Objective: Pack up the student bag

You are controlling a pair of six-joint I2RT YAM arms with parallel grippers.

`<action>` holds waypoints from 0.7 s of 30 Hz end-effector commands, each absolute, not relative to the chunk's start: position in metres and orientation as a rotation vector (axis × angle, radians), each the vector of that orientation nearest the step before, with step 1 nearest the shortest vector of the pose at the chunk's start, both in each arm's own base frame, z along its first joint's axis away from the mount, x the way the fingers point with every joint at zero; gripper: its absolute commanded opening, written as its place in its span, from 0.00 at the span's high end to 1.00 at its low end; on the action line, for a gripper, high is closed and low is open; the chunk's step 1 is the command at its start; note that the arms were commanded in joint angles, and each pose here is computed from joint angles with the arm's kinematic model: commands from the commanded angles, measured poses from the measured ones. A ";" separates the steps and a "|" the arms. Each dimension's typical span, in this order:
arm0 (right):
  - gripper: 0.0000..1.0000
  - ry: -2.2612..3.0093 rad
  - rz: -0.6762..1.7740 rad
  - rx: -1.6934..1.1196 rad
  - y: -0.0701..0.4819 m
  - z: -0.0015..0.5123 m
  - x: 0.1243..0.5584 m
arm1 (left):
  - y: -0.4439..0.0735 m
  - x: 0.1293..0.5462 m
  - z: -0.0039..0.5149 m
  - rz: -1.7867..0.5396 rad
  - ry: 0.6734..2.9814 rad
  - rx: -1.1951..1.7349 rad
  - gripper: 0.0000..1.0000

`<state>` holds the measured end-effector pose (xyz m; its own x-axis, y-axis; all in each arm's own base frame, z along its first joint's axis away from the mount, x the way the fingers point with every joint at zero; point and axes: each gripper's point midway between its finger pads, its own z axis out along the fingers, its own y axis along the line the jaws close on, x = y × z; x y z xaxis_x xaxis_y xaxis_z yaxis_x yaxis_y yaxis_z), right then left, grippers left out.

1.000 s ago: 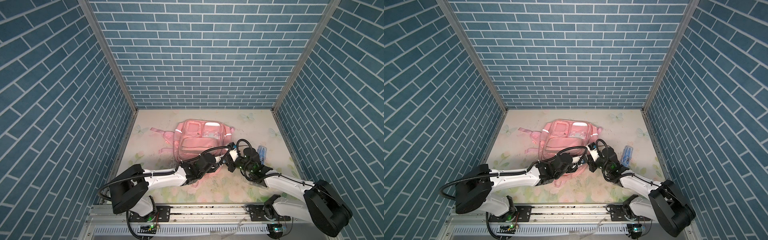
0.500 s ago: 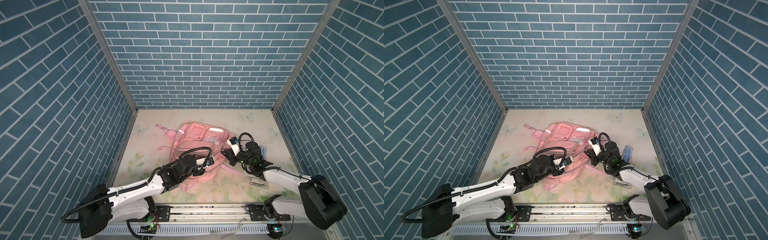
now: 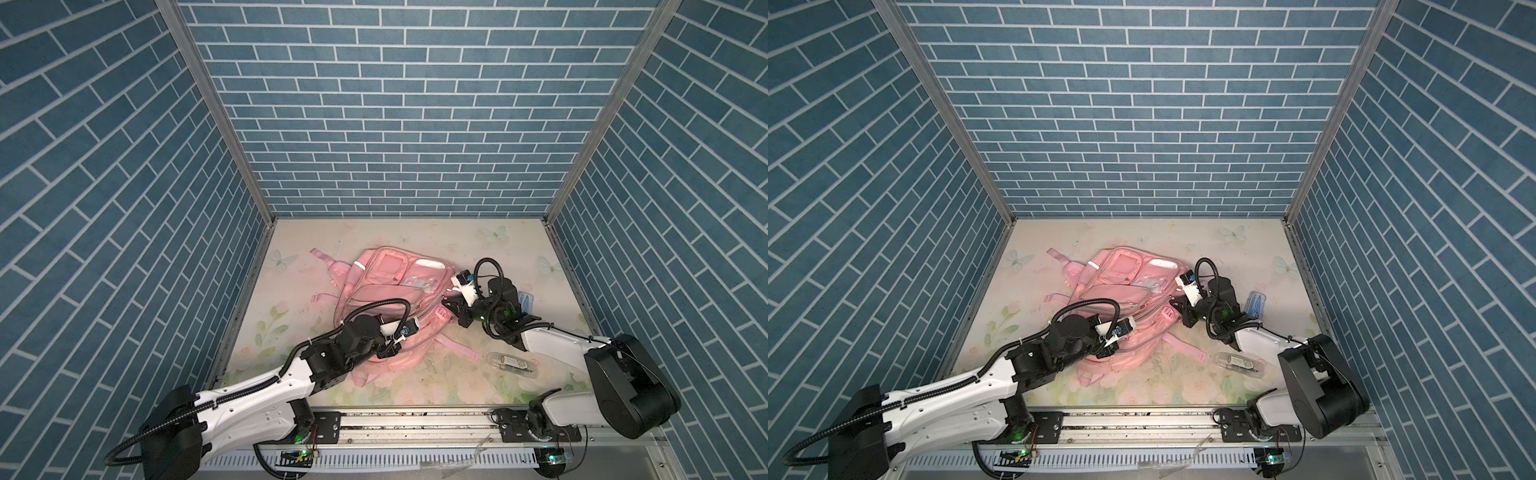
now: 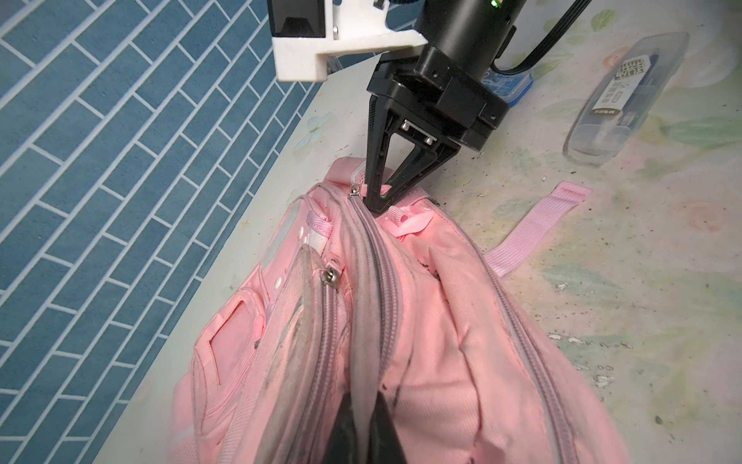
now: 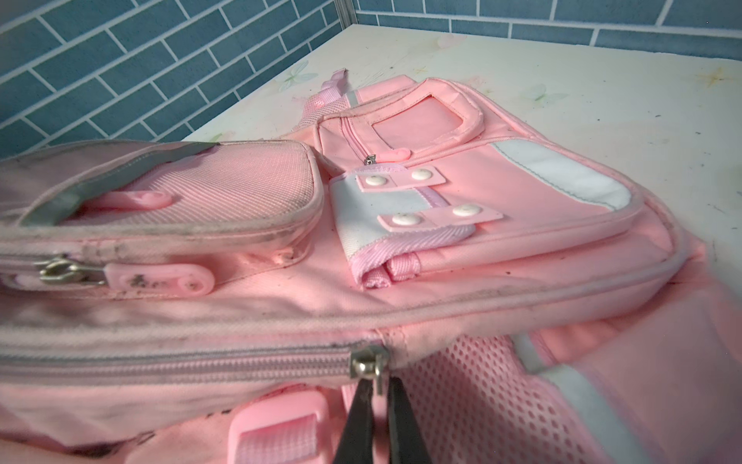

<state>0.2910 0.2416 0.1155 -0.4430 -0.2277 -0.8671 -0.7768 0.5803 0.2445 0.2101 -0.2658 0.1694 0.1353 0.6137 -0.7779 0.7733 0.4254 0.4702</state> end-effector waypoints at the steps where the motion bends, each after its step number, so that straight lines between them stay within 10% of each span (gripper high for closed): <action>1: 0.94 2.006 0.636 -0.700 0.216 0.117 0.324 | -0.269 0.213 0.183 -0.206 1.564 1.200 1.00; 7: 0.67 1.898 0.655 -0.818 0.221 0.149 0.307 | -0.263 0.214 0.192 -0.143 1.592 1.253 0.48; 21: 0.57 1.755 0.722 -1.017 0.246 0.172 0.265 | -0.248 0.214 0.171 -0.165 1.639 1.551 0.38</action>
<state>0.2750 0.2349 0.1632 -0.2949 -0.2732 -0.9156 -0.8263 0.5541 0.1008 0.2236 -0.2441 0.1808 0.0916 0.7314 -0.6758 0.8288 0.3202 0.4588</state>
